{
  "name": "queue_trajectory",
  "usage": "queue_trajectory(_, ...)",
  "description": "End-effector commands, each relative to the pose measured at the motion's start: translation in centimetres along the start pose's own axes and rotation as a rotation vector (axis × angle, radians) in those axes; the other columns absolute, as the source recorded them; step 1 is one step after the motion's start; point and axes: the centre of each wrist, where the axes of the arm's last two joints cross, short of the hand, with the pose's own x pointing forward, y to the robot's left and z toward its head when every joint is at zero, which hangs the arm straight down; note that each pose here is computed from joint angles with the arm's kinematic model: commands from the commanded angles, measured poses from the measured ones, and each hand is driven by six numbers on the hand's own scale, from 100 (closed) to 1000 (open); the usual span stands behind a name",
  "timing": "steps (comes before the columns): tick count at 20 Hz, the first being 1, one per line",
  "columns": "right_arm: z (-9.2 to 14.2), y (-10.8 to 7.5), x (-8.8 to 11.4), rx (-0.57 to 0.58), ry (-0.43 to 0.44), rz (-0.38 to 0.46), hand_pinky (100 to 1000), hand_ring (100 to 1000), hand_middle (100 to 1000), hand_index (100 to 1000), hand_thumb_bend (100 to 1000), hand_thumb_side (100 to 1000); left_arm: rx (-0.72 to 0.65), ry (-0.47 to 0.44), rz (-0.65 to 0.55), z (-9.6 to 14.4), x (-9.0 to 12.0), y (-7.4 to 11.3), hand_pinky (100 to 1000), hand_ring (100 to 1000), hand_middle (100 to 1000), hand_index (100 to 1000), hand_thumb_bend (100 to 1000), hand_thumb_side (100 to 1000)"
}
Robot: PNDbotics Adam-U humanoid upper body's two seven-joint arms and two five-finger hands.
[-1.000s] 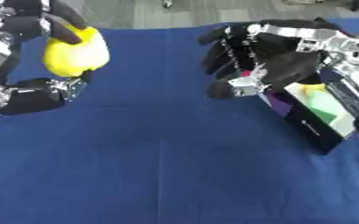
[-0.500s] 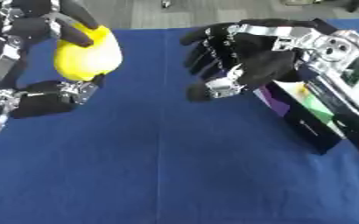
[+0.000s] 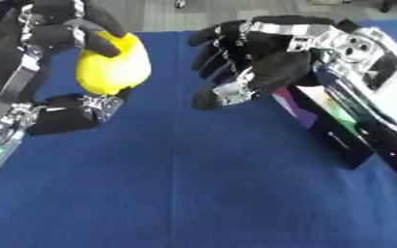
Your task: Pick up the objects with one hand, pass them to the other hand, and then place them into the box on the other side of the table.
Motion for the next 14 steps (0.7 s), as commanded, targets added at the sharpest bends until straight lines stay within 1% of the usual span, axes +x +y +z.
queue_trajectory(1, 0.1, 0.0, 1.0, -0.014, -0.01, 0.026, 824, 817, 742, 935, 626, 238, 0.007, -0.027, -0.002, -0.8, 0.2, 0.1, 690, 620, 587, 560, 180, 100)
queue_trajectory(14, -0.6, 0.5, 1.6, 0.04, -0.023, 0.011, 825, 819, 743, 938, 622, 247, 0.017, -0.026, 0.019, -1.7, 0.2, -2.0, 689, 618, 585, 558, 187, 100)
